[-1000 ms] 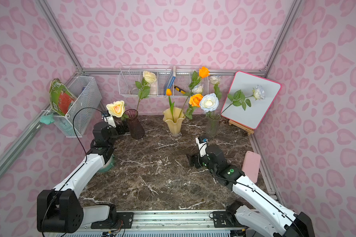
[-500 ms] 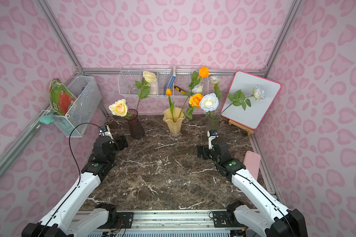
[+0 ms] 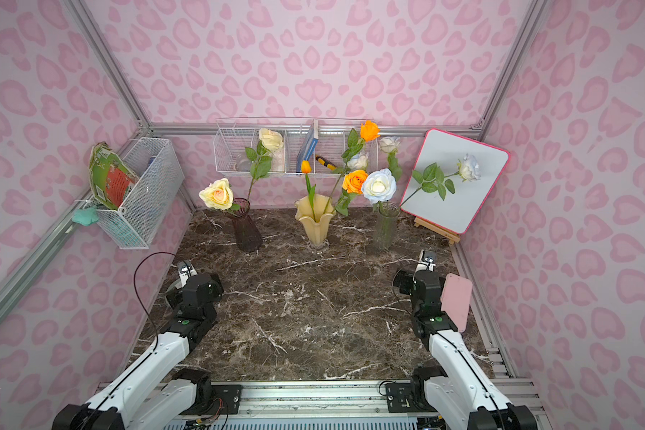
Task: Arrange the flowers in different vases according to their colors
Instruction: Reset both arms
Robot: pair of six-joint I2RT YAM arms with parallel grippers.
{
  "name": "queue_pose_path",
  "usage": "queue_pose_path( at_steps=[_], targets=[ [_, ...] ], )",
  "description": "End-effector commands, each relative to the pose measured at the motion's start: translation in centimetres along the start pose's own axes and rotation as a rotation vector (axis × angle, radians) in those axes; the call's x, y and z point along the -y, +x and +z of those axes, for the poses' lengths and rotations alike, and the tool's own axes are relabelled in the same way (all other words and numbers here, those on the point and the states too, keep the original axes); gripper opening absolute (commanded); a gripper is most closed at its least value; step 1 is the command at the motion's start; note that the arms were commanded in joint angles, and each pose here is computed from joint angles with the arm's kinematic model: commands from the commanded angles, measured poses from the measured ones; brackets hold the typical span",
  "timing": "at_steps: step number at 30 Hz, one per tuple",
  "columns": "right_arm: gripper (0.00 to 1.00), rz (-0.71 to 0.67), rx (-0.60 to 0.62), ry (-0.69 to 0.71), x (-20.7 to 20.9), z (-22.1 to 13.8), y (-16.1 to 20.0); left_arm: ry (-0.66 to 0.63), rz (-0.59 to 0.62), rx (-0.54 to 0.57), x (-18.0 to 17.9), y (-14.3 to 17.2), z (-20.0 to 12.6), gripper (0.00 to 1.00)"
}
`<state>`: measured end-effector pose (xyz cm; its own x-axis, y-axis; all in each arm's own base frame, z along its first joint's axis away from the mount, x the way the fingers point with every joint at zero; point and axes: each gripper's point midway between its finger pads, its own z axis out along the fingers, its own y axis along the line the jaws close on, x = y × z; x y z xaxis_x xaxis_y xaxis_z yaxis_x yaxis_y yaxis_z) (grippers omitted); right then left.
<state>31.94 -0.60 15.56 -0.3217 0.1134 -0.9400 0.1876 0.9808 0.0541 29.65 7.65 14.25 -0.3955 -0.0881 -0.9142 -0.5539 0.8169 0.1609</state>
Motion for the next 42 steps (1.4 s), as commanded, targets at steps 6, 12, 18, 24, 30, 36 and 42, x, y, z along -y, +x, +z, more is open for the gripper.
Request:
queue_pose_path(
  at_steps=[6, 12, 18, 24, 30, 36, 42],
  targets=[
    [0.99, -0.03, 0.319, 0.047, 2.7, -1.0, -4.4, 0.013, -0.096, 0.098, 2.0, -0.2, 2.7, 0.99],
    [0.99, -0.097, 0.313, 0.087, 3.5, -0.2, -2.2, 0.073, -0.068, 0.138, 3.8, -1.2, 4.9, 0.99],
    [0.99, -0.082, 0.369, -0.037, 1.5, 0.2, -2.0, 0.133, -0.008, 0.148, 5.9, -0.8, 6.7, 0.95],
    [0.99, -0.104, 0.357, -0.052, 0.7, 2.8, -0.7, 0.188, -0.031, 0.112, 6.0, -0.3, 7.1, 0.96],
    [0.99, -0.082, 0.279, 0.014, 1.4, 4.8, 0.5, 0.269, -0.063, 0.075, 6.5, 0.8, 7.6, 0.96],
    [0.99, -0.085, 0.283, 0.021, 1.3, 5.5, 0.3, 0.289, -0.052, 0.06, 6.9, 1.0, 8.5, 0.99],
    [0.99, -0.087, 0.294, 0.02, 1.3, 5.3, 0.2, 0.294, -0.062, 0.049, 6.7, 1.0, 8.6, 0.99]
  ],
)
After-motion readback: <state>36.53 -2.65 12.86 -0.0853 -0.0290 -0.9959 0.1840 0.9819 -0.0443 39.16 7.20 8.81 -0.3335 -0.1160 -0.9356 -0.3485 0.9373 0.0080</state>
